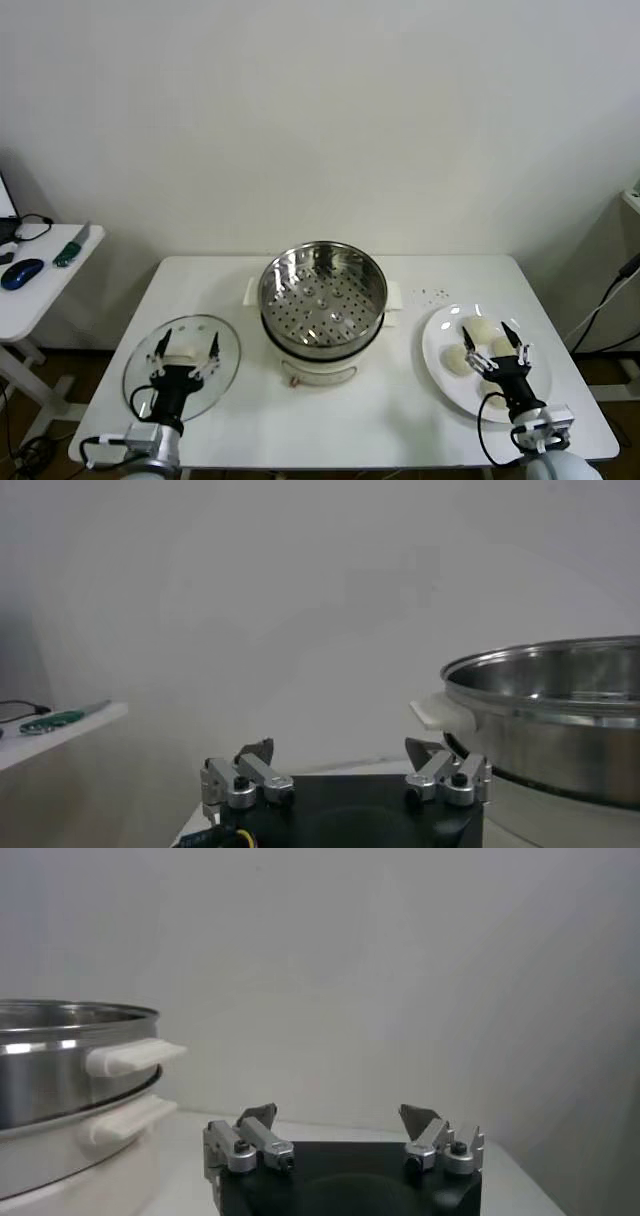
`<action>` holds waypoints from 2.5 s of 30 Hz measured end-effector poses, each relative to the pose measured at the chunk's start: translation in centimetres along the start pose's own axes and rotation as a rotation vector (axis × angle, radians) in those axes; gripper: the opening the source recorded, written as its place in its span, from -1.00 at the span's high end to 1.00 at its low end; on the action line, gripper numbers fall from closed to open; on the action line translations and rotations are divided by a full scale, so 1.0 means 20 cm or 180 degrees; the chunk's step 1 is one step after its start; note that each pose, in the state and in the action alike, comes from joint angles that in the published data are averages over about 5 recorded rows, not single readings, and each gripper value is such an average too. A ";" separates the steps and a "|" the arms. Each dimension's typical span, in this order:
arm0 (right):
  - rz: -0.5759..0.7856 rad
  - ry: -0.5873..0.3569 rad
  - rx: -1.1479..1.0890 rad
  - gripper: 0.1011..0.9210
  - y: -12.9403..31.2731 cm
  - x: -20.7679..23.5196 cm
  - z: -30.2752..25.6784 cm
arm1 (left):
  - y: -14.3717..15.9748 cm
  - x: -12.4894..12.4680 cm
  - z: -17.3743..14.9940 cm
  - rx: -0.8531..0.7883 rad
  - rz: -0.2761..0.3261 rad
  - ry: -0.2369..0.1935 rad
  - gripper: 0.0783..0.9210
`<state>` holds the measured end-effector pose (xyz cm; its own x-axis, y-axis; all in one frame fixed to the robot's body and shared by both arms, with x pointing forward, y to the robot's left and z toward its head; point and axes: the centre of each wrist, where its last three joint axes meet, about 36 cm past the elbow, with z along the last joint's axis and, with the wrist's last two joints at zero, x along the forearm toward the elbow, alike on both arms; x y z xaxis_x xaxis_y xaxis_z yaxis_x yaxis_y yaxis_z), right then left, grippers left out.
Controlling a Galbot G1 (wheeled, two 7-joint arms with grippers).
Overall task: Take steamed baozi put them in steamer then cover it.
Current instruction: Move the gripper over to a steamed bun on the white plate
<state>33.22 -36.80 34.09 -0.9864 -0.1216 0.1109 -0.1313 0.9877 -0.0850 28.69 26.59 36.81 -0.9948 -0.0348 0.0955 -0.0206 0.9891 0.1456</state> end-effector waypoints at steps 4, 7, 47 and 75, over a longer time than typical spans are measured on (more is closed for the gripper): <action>-0.0232 0.0139 0.0214 -0.76 -0.09 -0.05 -0.05 | 0.00 0.00 0.00 -0.0007 -0.0005 -0.0008 -0.77; -0.0556 0.0328 0.0496 -0.76 -0.21 -0.11 -0.11 | -0.01 0.00 0.00 -0.0019 0.0008 -0.0011 -0.77; -0.3146 0.3035 0.3524 -0.76 -0.70 -1.31 -0.81 | 0.05 -0.02 0.04 -0.0097 0.0031 0.0119 -0.77; -0.3333 0.3211 0.3911 -0.73 -0.50 -1.55 -0.66 | 0.08 0.00 0.08 -0.0054 0.0000 0.0176 -0.77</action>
<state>66.43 -41.55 44.52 -0.1178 0.0029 0.9930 -0.9886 -0.0949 -0.1170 28.57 28.34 35.51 -0.9878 -0.0432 0.1497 -0.0186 0.9866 0.1621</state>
